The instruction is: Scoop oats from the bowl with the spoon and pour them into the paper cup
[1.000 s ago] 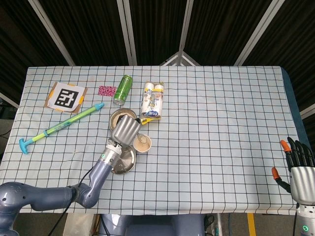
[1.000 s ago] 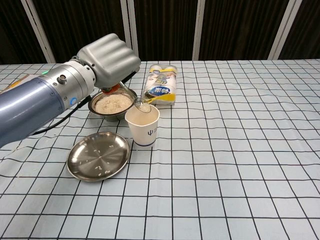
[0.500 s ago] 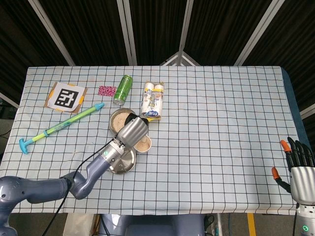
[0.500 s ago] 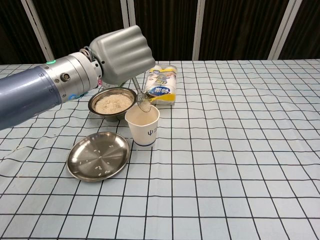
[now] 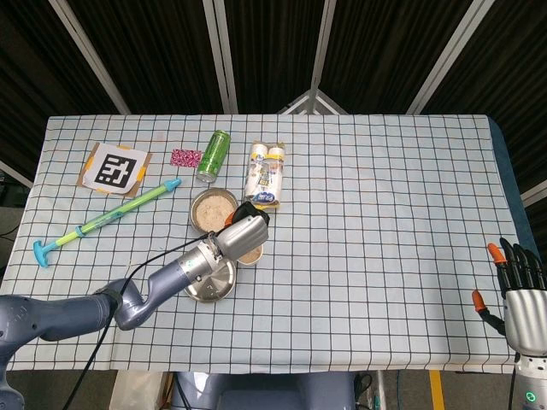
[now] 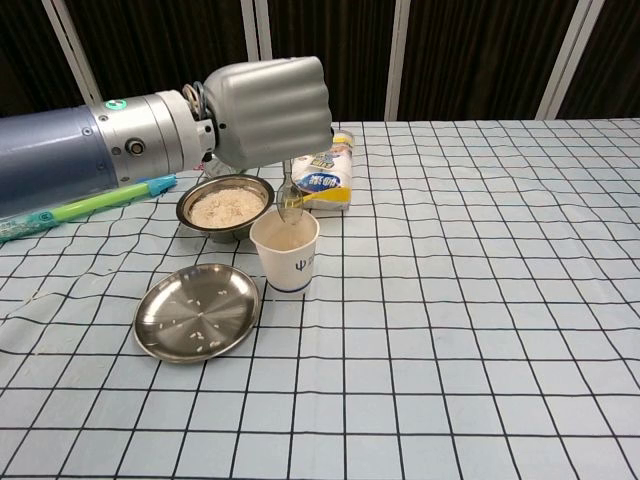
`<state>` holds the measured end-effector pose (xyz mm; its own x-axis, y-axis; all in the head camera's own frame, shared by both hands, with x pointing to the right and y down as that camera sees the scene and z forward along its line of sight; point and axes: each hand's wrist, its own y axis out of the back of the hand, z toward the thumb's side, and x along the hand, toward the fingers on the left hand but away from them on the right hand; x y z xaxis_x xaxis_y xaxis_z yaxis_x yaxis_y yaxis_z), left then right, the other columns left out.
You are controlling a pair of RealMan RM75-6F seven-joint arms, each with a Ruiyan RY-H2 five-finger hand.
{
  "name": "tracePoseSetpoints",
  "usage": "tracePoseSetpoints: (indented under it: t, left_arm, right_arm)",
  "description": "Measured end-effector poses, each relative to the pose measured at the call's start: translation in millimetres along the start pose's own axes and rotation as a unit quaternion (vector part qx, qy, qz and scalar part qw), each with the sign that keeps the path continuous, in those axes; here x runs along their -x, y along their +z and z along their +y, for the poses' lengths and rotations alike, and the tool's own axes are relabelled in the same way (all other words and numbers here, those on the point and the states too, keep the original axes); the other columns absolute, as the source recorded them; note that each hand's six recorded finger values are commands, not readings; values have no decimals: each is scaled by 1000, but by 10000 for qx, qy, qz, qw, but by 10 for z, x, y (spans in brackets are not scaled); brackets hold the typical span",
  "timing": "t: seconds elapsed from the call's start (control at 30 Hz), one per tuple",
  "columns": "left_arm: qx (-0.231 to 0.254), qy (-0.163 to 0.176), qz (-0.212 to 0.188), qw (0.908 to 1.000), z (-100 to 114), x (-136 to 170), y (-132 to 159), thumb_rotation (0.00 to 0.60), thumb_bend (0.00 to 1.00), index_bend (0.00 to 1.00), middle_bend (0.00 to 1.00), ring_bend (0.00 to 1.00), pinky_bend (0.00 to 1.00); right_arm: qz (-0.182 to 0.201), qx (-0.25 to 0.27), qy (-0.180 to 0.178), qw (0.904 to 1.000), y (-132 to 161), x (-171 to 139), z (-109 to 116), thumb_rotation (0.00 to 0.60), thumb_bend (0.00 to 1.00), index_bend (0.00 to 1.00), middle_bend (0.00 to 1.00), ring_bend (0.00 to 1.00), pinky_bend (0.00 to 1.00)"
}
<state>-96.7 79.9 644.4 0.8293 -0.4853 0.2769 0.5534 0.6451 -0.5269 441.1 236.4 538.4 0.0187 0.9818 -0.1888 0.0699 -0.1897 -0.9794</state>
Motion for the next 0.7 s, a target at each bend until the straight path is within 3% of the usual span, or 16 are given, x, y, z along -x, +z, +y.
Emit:
tracePoseSetpoints:
  t: [0.37, 0.7]
  left_arm:
    - [-742, 344, -509, 9953, 75, 21, -24, 600, 467, 572, 1000, 1000, 1000]
    - [-853, 318, -633, 9938, 50, 53, -30, 600, 467, 572, 1000, 1000, 1000]
  right_arm:
    - [8, 2, -20, 10000, 4, -1, 4, 600, 383, 0, 44, 0, 87]
    - [9, -1, -22, 10000, 3, 0, 4, 600, 383, 0, 44, 0, 87]
